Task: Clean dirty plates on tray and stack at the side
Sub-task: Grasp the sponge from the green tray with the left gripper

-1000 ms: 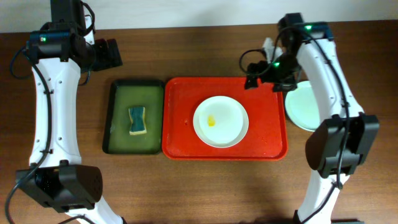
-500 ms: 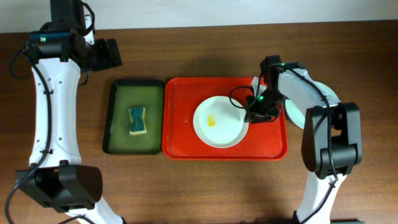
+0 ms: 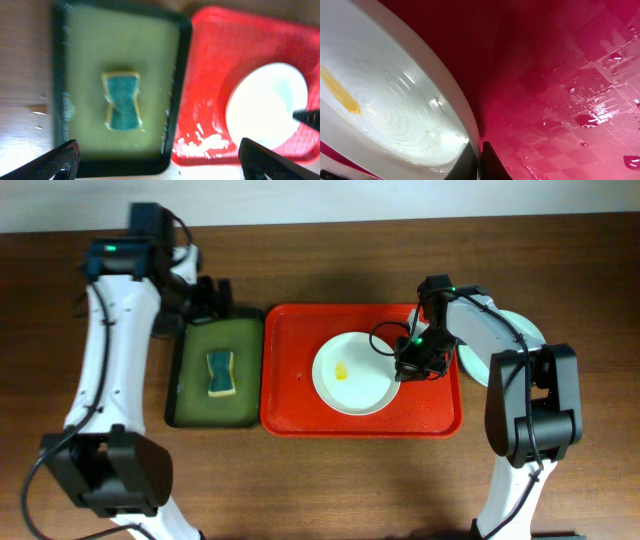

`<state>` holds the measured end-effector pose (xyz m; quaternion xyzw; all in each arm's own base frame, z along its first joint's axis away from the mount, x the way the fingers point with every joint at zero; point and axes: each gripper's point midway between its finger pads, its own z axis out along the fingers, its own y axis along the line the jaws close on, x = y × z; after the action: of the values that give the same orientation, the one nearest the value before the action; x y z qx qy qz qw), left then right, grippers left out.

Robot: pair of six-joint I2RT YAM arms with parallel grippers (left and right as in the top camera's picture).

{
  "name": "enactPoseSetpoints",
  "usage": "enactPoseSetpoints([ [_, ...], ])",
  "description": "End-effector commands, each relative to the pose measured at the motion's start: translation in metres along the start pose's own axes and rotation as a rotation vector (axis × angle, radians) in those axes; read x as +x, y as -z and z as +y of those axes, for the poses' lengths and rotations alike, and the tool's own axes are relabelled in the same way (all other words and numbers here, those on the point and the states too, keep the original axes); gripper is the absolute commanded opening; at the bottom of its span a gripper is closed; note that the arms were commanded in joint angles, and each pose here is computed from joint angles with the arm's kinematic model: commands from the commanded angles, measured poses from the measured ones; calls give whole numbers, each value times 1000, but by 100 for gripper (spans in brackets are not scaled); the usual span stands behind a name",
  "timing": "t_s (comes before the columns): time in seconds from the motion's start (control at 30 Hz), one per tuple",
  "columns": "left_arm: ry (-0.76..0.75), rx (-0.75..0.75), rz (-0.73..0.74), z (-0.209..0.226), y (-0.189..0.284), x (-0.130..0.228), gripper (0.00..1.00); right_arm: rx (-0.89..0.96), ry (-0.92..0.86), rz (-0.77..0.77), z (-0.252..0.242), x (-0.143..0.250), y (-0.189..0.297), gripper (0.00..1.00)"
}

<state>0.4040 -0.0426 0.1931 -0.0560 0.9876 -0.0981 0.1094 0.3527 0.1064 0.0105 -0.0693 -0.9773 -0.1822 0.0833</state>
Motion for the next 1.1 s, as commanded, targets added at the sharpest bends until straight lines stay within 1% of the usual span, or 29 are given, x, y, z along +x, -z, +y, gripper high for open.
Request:
enactPoseSetpoints([
  [0.0, -55, 39, 68, -25, -39, 21, 73, 4, -6, 5, 0, 3, -1, 5],
  [0.03, -60, 20, 78, -23, -47, 25, 58, 4, -6, 5, 0, 3, -1, 5],
  [0.07, -60, -8, 94, -17, -56, 31, 54, 4, -6, 5, 0, 3, -1, 5],
  [0.1, -59, -28, 113, -12, -65, 37, 54, 4, -6, 5, 0, 3, -1, 5],
  [0.13, -58, -70, 129, -1, -77, 45, 52, 4, -6, 5, 0, 3, -1, 5],
  [0.17, -60, -122, 129, 12, -91, 49, 47, 4, -6, 5, 0, 3, -1, 5],
  [0.2, 1, -159, 121, 21, -105, 54, 41, 4, -6, 5, 0, 3, -1, 6],
  [0.23, 78, -224, 112, 33, -110, 57, 40, 4, -6, 5, 0, 3, -1, 6],
  [0.27, 136, -292, 99, 46, -113, 61, 44, 4, -6, 5, 0, 3, -1, 6],
  [0.3, 166, -309, 87, 50, -120, 63, 45, 4, -6, 5, 0, 3, -1, 6],
  [0.37, 165, -301, 64, 52, -129, 62, 43, 4, -6, 5, 0, 3, -1, 6],
  [0.47, 165, -293, 41, 55, -145, 65, 37, 11, -6, 3, -1, 2, -1, 6],
  [0.53, 162, -289, 28, 54, -146, 62, 35, 11, -6, 3, -1, 2, -1, 6],
  [0.57, 129, -287, 30, 54, -146, 61, 34, 11, -6, 3, -1, 2, -1, 6],
  [0.6, 104, -287, 34, 54, -146, 61, 36, 11, -6, 3, -1, 2, -1, 7],
  [0.7, 104, -288, 37, 55, -147, 63, 36, 11, -6, 3, -1, 2, -1, 6],
  [0.8, 25, -294, 62, 60, -152, 67, 33, 11, -6, 3, -1, 2, -1, 7],
  [0.87, 50, -284, 63, 68, -150, 65, 32, 11, -3, 3, -1, 2, -1, 6],
  [0.93, 62, -230, 73, 64, -154, 65, 32, 11, -3, 3, -1, 2, -1, 7],
  [1.03, 62, -234, 95, 66, -166, 68, 32, 11, -3, 3, -1, 2, -1, 7],
  [1.07, 62, -243, 135, 69, -178, 75, 31, 11, -3, 3, -1, 2, -1, 6],
])
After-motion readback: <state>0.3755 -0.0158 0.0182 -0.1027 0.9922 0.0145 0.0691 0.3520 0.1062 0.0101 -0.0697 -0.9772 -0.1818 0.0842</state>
